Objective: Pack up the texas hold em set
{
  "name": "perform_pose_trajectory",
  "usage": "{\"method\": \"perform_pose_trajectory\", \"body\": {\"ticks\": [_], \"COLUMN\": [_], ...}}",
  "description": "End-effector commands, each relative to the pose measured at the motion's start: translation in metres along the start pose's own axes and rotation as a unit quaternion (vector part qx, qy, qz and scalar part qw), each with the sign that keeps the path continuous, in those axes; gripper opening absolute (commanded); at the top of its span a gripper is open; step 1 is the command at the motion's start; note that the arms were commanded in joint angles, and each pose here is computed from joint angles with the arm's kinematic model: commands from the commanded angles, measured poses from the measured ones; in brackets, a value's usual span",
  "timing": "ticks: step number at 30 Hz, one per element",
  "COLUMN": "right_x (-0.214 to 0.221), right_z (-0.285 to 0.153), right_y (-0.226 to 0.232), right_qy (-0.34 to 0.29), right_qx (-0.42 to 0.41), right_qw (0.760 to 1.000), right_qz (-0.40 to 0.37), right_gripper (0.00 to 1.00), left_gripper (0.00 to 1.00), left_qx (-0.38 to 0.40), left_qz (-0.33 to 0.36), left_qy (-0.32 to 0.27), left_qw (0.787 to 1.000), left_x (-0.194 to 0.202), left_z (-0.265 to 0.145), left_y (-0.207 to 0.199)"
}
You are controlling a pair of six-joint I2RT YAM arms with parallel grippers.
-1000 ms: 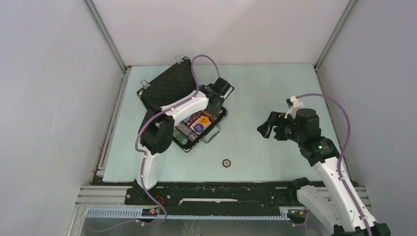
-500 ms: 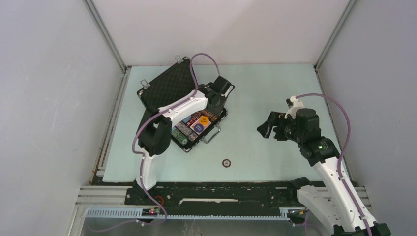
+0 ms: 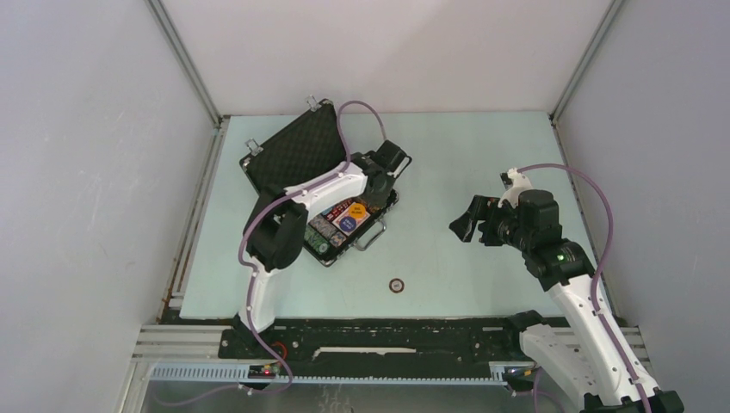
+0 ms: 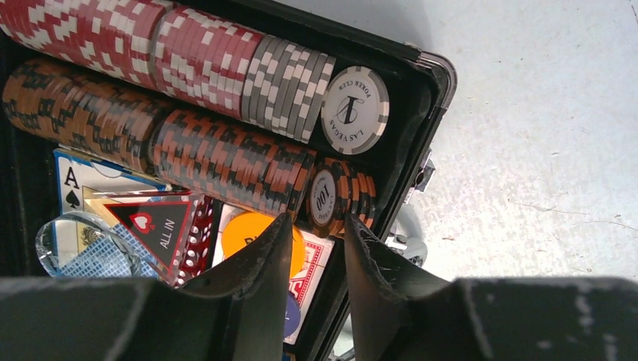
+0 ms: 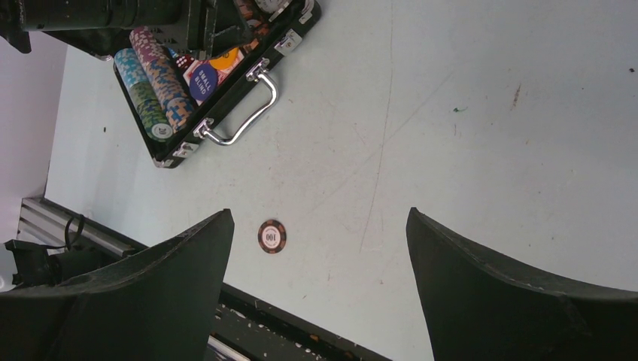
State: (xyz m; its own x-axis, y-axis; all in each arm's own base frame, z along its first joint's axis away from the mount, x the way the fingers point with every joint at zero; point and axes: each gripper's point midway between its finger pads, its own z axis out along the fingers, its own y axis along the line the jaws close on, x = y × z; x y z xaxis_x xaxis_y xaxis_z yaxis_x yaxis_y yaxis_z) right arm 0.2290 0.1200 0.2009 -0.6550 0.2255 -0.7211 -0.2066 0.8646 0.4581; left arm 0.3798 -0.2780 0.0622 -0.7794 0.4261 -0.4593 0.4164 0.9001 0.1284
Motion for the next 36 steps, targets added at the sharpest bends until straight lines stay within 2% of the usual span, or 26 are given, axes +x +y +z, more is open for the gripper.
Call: {"method": "perform_pose_trajectory", "body": {"ticks": [1, 5, 12, 17, 20, 21, 22, 23, 30, 33, 36], "right_x": [-0.006, -0.006, -0.006, -0.005, -0.004, -0.004, -0.004, -0.004, -0.006, -0.008, -0.009], "right_z": [0.0, 0.0, 0.0, 0.002, 0.003, 0.003, 0.003, 0.004, 0.005, 0.001, 0.0], "right_y": [0.002, 0.002, 0.002, 0.002, 0.001, 0.0, 0.0, 0.0, -0.004, -0.005, -0.006], "right_qy": [-0.014, -0.014, -0.014, -0.011, -0.008, -0.008, -0.007, -0.007, -0.01, -0.019, -0.024], "right_qx": [-0.008, -0.008, -0.009, -0.008, -0.006, -0.006, -0.006, -0.005, 0.005, 0.011, 0.014], "right_qw": [1.0, 1.0, 1.0, 1.0, 1.0, 1.0, 1.0, 1.0, 1.0, 1.0, 1.0], "right_qz": [-0.011, -0.01, -0.01, -0.009, -0.008, -0.008, -0.008, -0.008, -0.008, -0.009, -0.007], "right_gripper": [0.95, 0.95, 0.95, 0.95, 0.95, 0.95, 0.95, 0.94, 0.94, 0.94, 0.94], "left_gripper": [0.36, 0.36, 0.47, 0.64, 0.68, 0.83, 0.89, 0.9, 0.84, 0.76, 0.75], "left_qx": [-0.023, -0.023, -0.01, 0.022, 0.048, 0.054, 0.056, 0.058, 0.117, 0.139, 0.178], "left_qz": [0.0, -0.001, -0.011, -0.032, -0.037, -0.038, -0.037, -0.035, 0.022, 0.035, 0.052], "left_qy": [0.001, -0.002, -0.02, -0.061, -0.069, -0.071, -0.07, -0.071, -0.049, -0.035, -0.018], "left_qw": [1.0, 1.0, 1.0, 0.997, 0.996, 0.995, 0.995, 0.995, 0.992, 0.989, 0.982], "left_x": [0.003, 0.001, -0.003, -0.013, -0.006, -0.002, 0.004, 0.01, 0.077, 0.106, 0.132], "left_z": [0.011, 0.009, -0.02, -0.057, -0.071, -0.076, -0.079, -0.084, -0.108, -0.116, -0.117], "left_y": [0.004, 0.005, 0.007, 0.004, -0.007, -0.01, -0.013, -0.017, -0.081, -0.108, -0.144]}}
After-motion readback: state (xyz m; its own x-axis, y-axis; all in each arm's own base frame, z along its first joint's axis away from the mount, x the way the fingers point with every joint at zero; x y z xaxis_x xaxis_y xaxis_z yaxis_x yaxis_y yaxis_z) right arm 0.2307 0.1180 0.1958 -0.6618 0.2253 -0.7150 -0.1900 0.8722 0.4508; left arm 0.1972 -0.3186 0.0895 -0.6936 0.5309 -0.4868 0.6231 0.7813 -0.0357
